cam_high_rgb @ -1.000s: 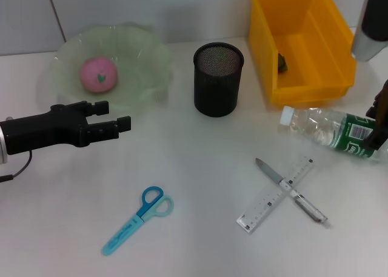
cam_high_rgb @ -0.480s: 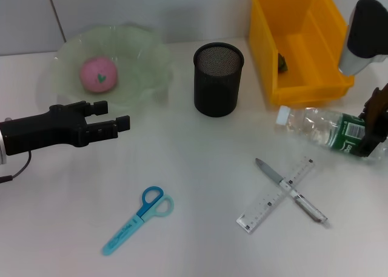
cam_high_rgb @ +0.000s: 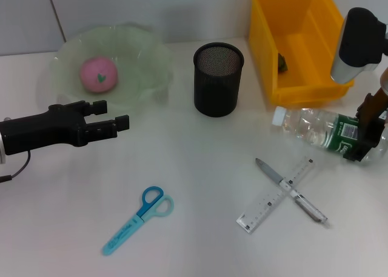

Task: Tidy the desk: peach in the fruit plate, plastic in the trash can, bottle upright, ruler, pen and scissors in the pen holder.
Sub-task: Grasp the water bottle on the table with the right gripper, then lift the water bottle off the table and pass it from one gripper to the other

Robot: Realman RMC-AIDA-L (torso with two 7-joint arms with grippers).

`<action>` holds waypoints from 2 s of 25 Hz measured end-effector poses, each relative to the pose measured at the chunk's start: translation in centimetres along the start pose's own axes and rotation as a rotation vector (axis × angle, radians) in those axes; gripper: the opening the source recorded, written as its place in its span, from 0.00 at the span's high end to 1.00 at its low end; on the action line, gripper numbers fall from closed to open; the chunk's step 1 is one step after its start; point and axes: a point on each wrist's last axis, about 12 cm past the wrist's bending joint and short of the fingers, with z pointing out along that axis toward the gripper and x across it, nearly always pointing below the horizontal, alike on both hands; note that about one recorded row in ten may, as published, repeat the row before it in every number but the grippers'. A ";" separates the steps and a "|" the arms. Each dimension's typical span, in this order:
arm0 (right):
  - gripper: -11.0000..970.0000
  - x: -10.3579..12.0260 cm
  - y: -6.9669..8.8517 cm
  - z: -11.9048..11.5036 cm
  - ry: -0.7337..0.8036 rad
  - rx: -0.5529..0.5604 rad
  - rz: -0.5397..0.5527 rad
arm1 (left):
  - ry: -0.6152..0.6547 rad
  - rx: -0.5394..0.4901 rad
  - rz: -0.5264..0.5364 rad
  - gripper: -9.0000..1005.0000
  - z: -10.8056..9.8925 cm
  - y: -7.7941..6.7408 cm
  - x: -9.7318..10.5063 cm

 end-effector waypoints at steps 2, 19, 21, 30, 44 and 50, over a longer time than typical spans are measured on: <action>0.20 0.0 0.0 0.0 -0.001 0.001 0.001 | 0.000 0.000 0.000 0.19 0.0 0.0 0.0; 0.20 0.2 0.1 0.8 -0.004 0.006 0.009 | 0.000 0.001 0.000 0.19 -0.1 0.0 0.0; 0.20 0.3 0.2 0.9 -0.004 0.005 0.010 | 0.001 0.000 -0.001 0.19 -0.1 0.0 0.1; 0.20 0.4 0.4 1.0 -0.016 0.017 0.013 | 0.001 0.009 -0.003 0.19 -0.2 -0.1 0.1; 0.20 0.6 0.9 0.2 -0.079 0.045 0.006 | -0.005 0.010 -0.010 0.19 -0.6 -0.1 0.3; 0.20 0.7 1.0 -0.3 -0.141 0.036 0.014 | -0.005 0.010 -0.010 0.19 -0.6 -0.1 0.3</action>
